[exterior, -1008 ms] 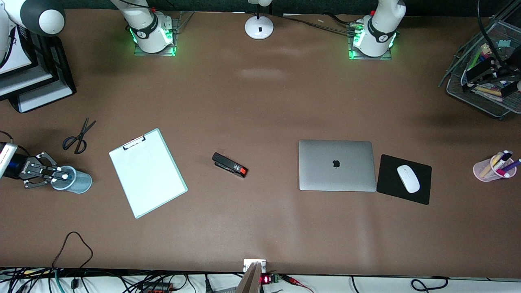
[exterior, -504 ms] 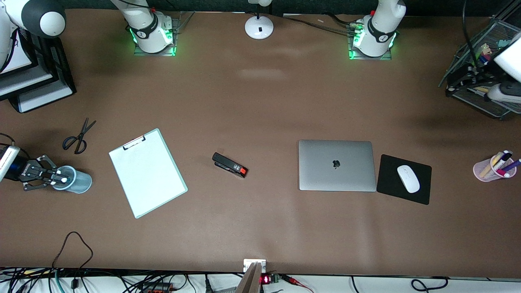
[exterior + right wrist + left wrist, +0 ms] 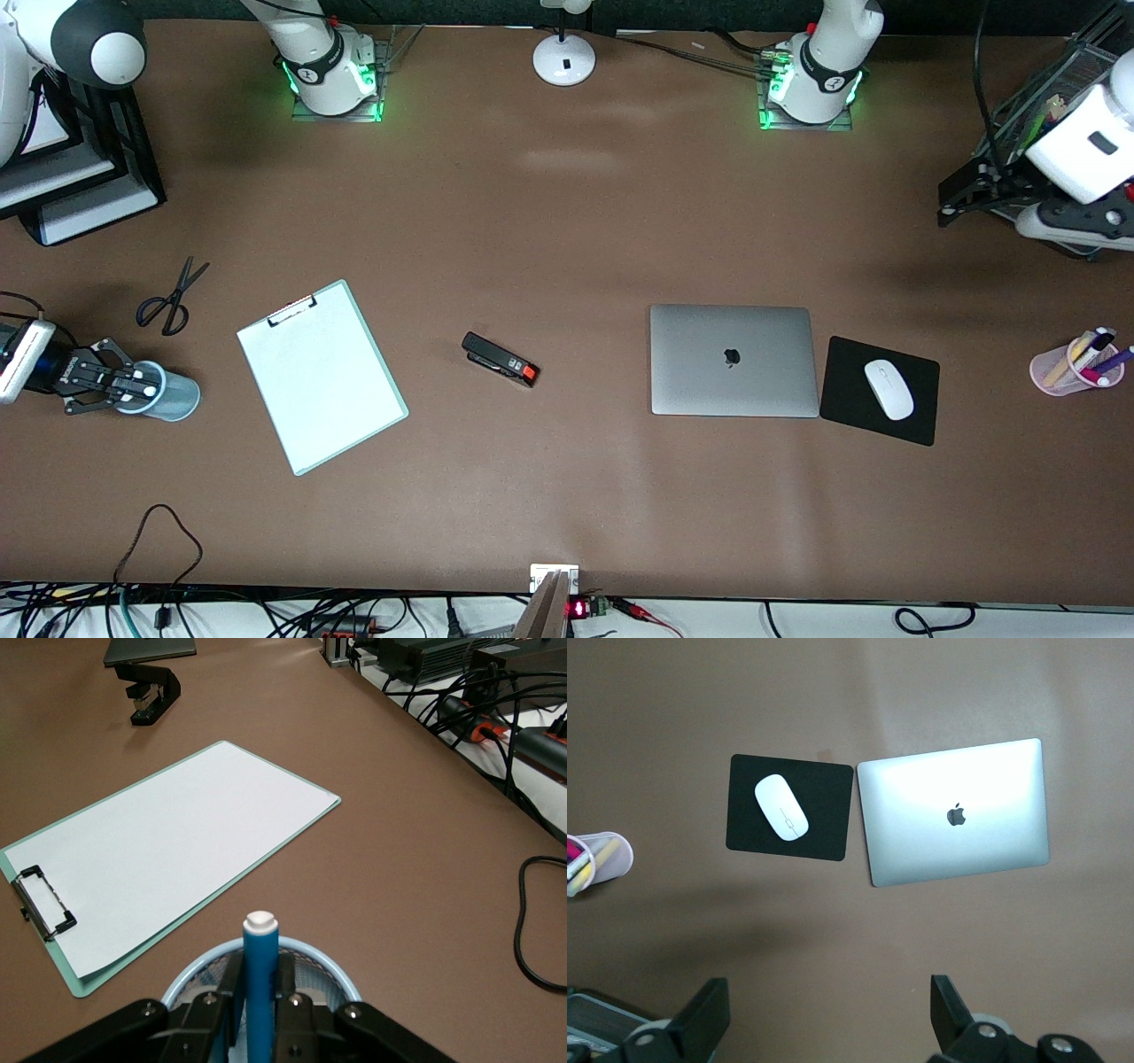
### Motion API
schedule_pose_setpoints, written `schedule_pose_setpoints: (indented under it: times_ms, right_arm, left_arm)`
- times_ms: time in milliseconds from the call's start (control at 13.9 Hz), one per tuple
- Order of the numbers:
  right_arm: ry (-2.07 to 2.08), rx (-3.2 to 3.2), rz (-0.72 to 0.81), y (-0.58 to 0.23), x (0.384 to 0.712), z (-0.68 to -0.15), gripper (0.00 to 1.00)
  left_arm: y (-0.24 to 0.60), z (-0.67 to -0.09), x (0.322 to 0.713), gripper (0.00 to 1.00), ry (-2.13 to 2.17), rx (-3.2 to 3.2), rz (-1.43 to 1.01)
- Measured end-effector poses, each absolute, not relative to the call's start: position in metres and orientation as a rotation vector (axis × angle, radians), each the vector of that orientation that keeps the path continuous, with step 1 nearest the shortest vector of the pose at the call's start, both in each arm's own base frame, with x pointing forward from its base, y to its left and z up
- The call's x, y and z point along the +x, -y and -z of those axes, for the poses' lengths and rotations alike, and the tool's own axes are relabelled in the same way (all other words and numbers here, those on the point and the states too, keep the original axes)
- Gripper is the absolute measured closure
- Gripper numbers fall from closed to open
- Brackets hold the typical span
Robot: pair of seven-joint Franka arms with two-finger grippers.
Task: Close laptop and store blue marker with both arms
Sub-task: 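Lower the marker into the pen cup and open the right gripper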
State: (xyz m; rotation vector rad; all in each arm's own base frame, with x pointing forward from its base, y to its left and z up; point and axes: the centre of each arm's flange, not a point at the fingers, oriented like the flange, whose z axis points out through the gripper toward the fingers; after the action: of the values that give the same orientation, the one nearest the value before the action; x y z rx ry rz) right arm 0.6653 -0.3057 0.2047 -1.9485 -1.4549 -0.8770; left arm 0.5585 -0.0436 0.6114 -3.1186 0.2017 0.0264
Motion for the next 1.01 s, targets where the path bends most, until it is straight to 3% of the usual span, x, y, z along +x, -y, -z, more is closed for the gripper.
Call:
schedule_pose_setpoints:
  times_ms: [216,576,1008]
  right_arm:
    - [1.428,-1.974,0.872,0.307,0.67,-0.218,0.56]
    - [1.402,-1.989,0.799,0.312,0.665,-0.263,0.03]
    - [1.375,-2.074,0.589,0.29,0.668,-0.366,0.0]
  left_arm:
    - [0.041,-0.606,0.563,0.0,-0.191,-3.12,-0.025]
    - [0.038,-0.605,0.564,0.0,-0.182,-3.121,-0.025]
    - [0.037,-0.605,0.564,0.0,-0.181,-3.121,-0.025]
